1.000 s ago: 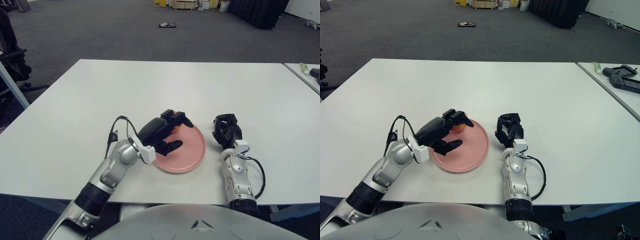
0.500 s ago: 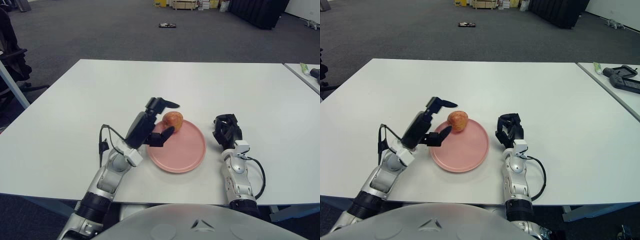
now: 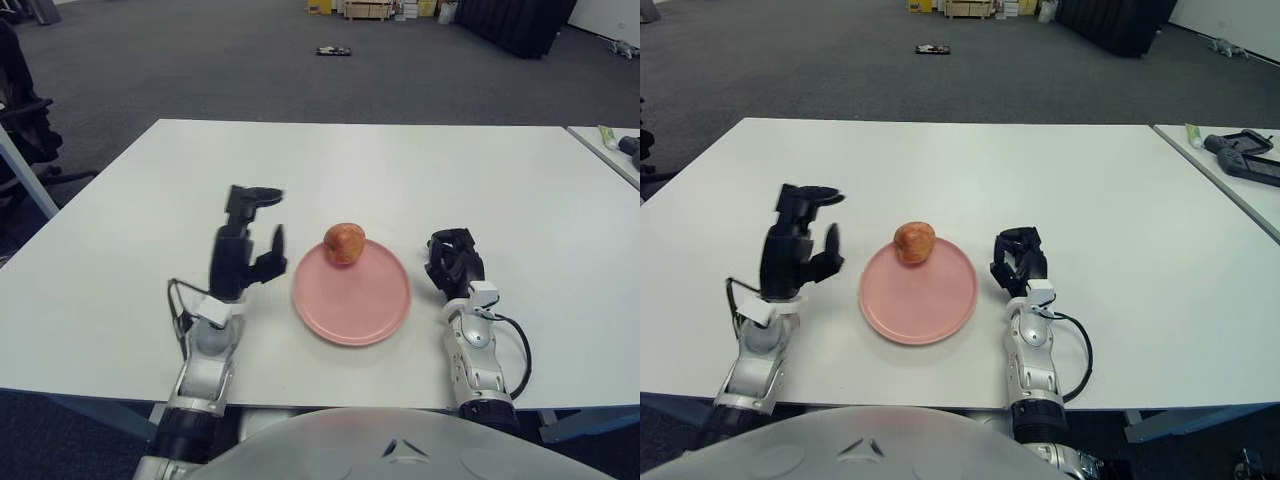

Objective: Put the apple into the plate.

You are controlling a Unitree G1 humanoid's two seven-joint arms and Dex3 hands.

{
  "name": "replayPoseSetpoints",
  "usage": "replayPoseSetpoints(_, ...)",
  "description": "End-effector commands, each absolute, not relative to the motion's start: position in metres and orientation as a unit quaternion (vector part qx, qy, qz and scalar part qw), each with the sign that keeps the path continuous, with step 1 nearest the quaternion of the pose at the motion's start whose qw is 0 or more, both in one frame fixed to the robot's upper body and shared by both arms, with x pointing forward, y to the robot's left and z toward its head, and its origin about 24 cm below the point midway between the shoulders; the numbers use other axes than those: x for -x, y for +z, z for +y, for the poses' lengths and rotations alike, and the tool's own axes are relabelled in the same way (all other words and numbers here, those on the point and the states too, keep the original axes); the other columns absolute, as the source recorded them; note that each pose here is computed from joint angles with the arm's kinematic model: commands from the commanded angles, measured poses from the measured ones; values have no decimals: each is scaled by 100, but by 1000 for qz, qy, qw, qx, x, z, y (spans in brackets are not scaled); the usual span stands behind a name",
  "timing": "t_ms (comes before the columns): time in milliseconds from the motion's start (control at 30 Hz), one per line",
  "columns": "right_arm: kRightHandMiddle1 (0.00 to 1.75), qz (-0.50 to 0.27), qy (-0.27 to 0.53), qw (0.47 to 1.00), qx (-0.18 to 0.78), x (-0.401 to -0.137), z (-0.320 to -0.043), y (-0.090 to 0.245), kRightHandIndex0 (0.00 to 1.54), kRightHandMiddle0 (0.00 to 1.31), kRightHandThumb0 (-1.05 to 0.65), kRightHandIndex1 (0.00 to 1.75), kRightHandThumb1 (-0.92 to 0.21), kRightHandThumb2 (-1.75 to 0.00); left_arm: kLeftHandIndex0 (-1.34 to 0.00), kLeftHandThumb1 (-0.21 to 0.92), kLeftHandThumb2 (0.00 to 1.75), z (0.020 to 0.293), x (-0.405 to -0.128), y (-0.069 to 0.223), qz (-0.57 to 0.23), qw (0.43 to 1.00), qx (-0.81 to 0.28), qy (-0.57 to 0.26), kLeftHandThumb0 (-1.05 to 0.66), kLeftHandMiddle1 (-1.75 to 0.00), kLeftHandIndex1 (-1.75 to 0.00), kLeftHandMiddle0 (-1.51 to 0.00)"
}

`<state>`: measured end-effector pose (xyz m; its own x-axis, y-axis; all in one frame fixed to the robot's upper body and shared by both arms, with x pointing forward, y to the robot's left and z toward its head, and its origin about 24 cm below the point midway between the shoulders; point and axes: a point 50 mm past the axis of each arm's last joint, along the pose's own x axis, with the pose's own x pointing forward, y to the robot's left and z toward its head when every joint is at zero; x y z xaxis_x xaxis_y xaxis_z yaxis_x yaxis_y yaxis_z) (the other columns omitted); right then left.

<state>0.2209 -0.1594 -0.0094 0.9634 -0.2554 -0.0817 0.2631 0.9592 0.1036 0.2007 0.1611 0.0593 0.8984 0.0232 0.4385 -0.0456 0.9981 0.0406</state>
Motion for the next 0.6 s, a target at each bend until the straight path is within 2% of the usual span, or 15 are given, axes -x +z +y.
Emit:
replayPoseSetpoints(0, 175, 53, -132, 988, -55, -218, -159, -14, 53, 27, -36, 127, -79, -72, -17, 90, 84, 163, -200, 46, -189, 981, -6, 48, -67, -135, -159, -28)
replayPoseSetpoints(167, 175, 52, -130, 989, -52, -219, -159, -15, 53, 26, -36, 126, -80, -70, -17, 92, 84, 169, -201, 29, -157, 983, -25, 91, -66, -143, -169, -31)
replayPoseSetpoints(200, 175, 51, -130, 989, -51, -219, -159, -15, 53, 26, -36, 126, -80, -69, -20, 89, 77, 170, -202, 26, -153, 983, -28, 97, -56, -142, -171, -34)
replayPoseSetpoints(333, 175, 47, -129, 989, -52, -219, -160, -15, 53, 26, -36, 126, -81, -69, -24, 85, 67, 179, -204, 3, -109, 984, -48, 132, -41, -143, -174, -40)
replayPoseSetpoints(567, 175, 48, -129, 989, -51, -219, -160, -15, 54, 26, -36, 126, -80, -69, -28, 78, 73, 179, -205, -8, -76, 982, -65, 161, -38, -154, -175, -45)
